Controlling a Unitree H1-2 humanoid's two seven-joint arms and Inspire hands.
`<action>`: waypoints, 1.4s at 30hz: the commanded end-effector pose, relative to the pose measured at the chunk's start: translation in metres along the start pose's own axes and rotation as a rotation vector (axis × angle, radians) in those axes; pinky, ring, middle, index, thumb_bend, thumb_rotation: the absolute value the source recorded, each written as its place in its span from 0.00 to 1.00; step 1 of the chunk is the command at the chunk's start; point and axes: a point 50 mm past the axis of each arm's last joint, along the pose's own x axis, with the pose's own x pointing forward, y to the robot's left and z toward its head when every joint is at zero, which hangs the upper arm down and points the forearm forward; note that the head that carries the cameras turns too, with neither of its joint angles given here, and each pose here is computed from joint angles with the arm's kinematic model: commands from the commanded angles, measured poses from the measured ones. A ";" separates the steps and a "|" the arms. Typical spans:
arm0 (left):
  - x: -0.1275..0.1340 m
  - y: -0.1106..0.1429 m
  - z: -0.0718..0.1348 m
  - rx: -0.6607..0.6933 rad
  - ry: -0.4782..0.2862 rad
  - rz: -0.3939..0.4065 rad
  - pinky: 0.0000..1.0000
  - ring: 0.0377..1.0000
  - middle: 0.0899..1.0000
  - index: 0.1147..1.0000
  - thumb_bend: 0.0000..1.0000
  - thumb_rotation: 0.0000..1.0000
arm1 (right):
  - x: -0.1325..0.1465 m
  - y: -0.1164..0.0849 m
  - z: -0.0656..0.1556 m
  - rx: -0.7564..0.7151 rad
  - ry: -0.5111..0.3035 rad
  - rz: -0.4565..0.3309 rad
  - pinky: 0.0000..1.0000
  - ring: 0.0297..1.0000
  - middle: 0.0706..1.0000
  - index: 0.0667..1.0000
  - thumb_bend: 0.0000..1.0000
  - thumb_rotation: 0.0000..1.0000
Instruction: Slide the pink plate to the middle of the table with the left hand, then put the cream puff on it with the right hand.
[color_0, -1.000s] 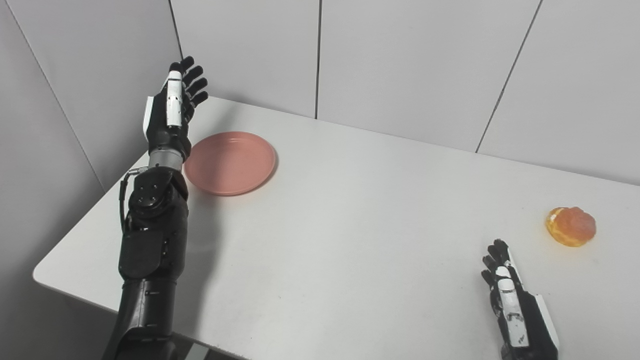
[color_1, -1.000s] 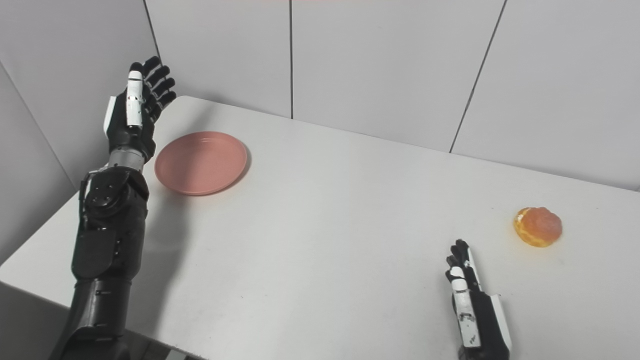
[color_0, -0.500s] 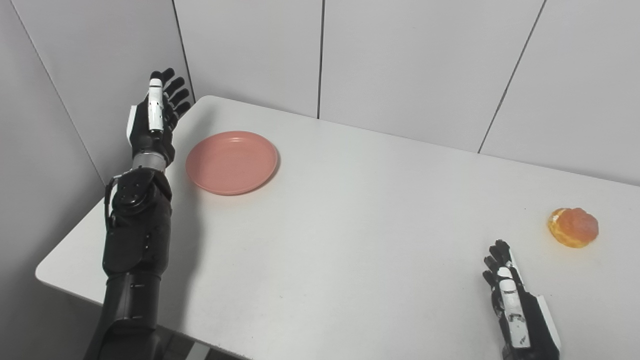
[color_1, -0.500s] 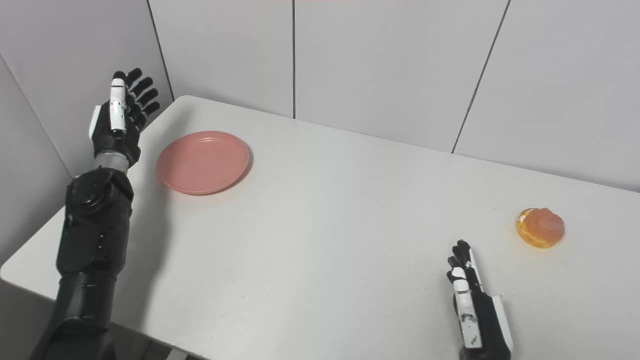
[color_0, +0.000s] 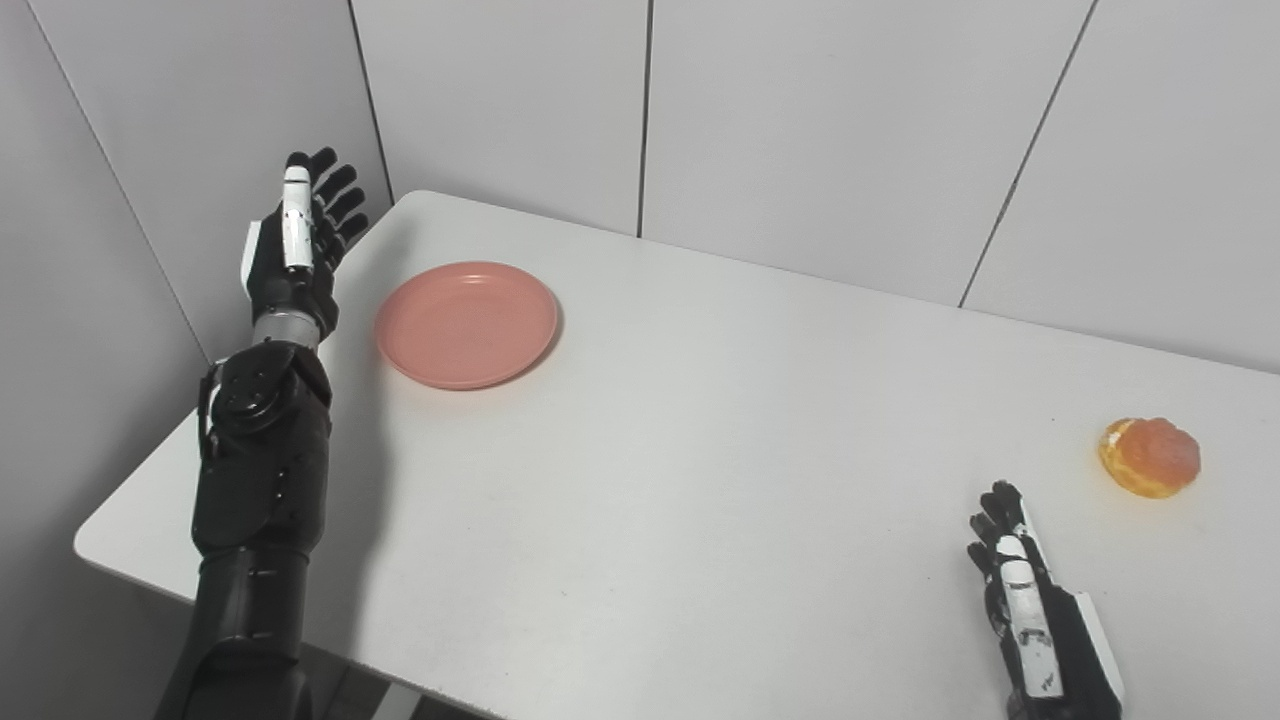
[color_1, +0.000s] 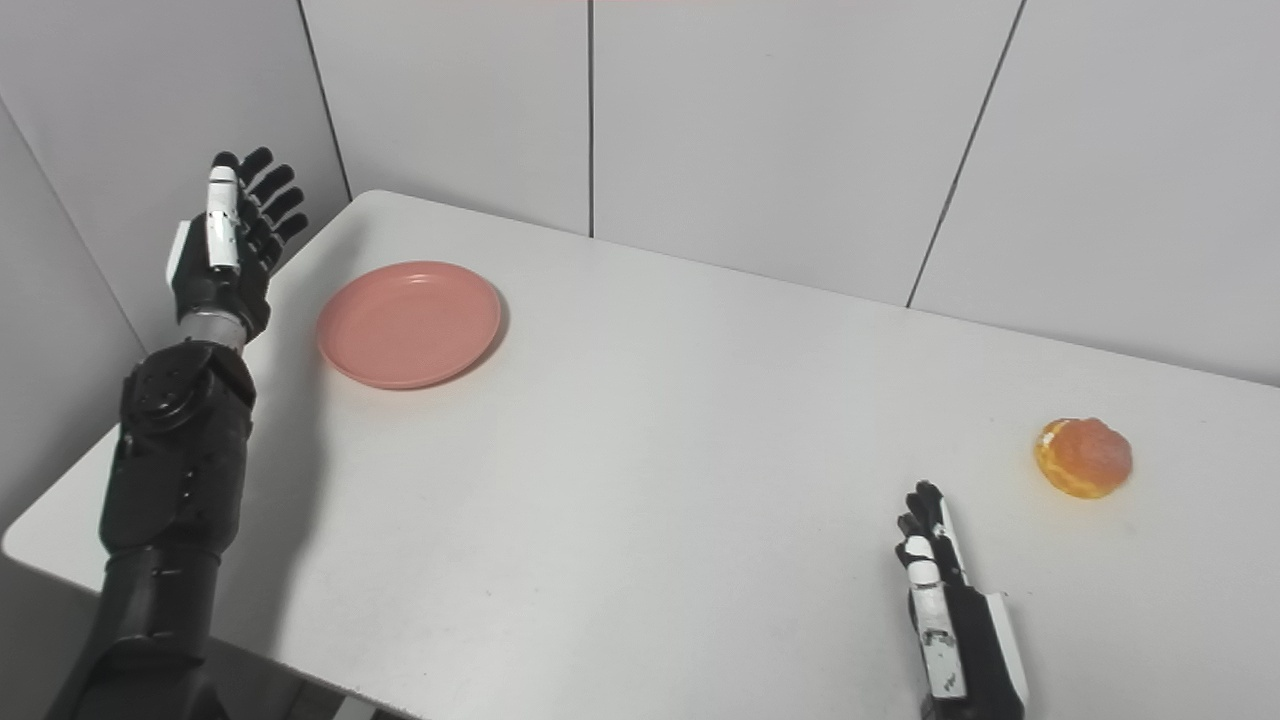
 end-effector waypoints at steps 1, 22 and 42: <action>0.011 -0.003 0.020 -0.016 -0.084 -0.005 0.87 0.87 0.87 0.84 0.41 1.00 | 0.004 0.000 0.014 -0.002 -0.076 0.006 1.00 1.00 1.00 1.00 0.15 1.00; 0.021 0.007 -0.013 -0.046 0.005 0.056 0.87 0.86 0.85 0.83 0.38 1.00 | 0.003 -0.001 0.015 -0.009 -0.075 0.008 1.00 1.00 1.00 1.00 0.15 1.00; 0.019 0.007 -0.045 -0.069 0.103 -0.006 0.88 0.89 0.89 0.86 0.33 1.00 | 0.003 0.000 0.017 -0.006 -0.065 0.001 1.00 1.00 1.00 1.00 0.15 1.00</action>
